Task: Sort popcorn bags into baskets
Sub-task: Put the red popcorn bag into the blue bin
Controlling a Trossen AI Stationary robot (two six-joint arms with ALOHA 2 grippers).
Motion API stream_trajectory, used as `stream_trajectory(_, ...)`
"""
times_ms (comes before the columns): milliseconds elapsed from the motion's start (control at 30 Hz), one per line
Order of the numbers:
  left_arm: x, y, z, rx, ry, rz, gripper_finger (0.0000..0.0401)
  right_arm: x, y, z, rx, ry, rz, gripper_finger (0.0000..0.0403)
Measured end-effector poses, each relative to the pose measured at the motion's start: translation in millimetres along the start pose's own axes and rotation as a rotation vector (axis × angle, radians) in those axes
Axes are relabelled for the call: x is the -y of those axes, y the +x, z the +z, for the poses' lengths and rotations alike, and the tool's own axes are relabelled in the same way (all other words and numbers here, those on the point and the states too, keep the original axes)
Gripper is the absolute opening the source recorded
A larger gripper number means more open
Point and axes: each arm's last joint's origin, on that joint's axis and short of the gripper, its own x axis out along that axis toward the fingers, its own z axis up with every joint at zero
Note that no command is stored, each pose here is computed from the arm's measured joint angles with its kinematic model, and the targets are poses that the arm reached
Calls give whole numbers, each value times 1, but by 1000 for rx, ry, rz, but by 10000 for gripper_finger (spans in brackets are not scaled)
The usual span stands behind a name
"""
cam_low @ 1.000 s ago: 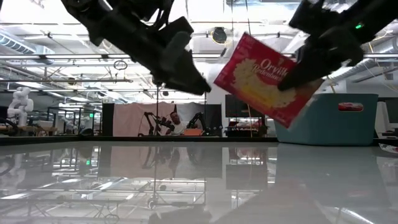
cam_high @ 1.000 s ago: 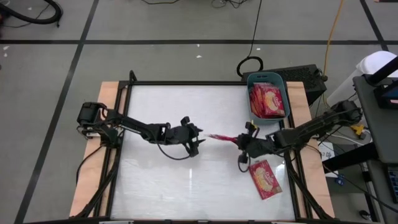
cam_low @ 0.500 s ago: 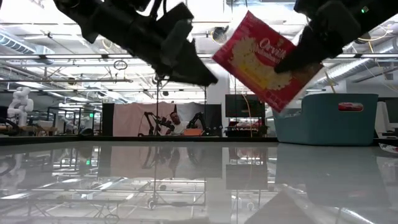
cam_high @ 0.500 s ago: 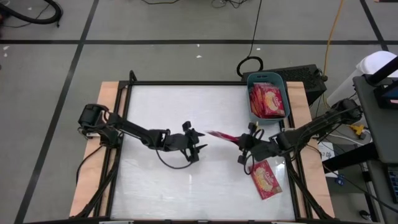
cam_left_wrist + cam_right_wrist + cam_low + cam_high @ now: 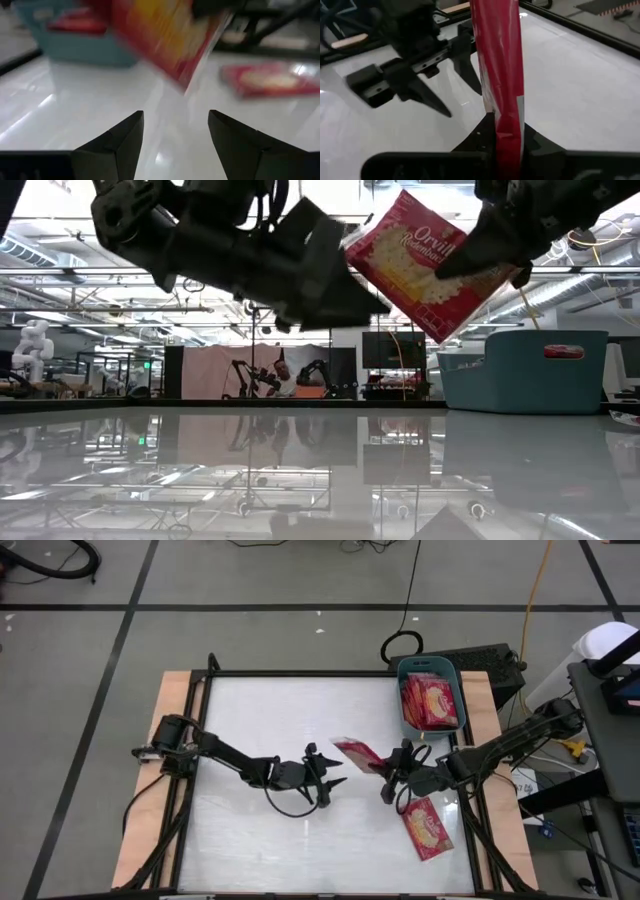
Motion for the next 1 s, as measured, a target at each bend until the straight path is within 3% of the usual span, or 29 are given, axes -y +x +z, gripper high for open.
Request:
stream_trajectory(200,6,-1,5,89,-43,-10,228,-2,-1,-1,-15,82,32,13)
stream_trajectory(400,5,0,7,88,-72,-73,228,-10,-8,-6,-32,153,74,13)
stream_trajectory(667,3,2,8,91,-99,-133,251,-18,-15,-13,-54,165,117,13)
stream_trajectory(867,2,0,23,234,-116,-149,279,-22,-12,-19,-69,119,118,13)
stream_trajectory(1000,4,-1,25,253,-52,-225,240,-23,-11,-21,-69,84,118,13)
